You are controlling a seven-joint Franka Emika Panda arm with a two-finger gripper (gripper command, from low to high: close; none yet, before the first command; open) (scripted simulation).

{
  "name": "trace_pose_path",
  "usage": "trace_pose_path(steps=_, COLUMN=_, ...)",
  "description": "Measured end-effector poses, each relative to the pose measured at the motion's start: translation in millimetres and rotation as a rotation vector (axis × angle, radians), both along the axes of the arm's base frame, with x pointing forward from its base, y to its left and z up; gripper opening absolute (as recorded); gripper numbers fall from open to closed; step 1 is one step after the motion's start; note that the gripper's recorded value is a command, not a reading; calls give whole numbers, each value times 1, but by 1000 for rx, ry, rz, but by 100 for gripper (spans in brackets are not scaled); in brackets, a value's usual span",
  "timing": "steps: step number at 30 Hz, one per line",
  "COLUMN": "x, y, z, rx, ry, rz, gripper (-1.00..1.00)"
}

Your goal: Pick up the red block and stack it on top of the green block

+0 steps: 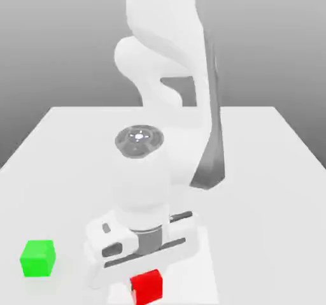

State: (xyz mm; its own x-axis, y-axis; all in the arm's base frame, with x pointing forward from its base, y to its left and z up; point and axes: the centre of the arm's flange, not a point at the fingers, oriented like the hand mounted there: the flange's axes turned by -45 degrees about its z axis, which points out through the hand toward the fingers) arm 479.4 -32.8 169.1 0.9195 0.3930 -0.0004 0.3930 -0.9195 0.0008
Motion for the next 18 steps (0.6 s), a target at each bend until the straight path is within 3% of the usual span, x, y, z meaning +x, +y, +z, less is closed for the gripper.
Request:
trace_pose_path(steps=3, x=-2, y=-6, z=35, rx=1, ry=1, rz=-9, gripper=-100)
trace_pose_path(steps=9, x=-42, y=-154, z=67, rx=-2, ry=1, rz=-198, gripper=-100)
trace_pose_path(steps=14, x=-71, y=-215, z=33, rx=2, ry=-1, rz=-284, gripper=-100)
trace_pose_path(steps=15, x=-72, y=-217, z=20, rx=2, ry=0, rz=-287, gripper=100)
trace_pose_path(steps=18, x=-72, y=-217, z=20, rx=2, ry=0, rz=-287, gripper=100)
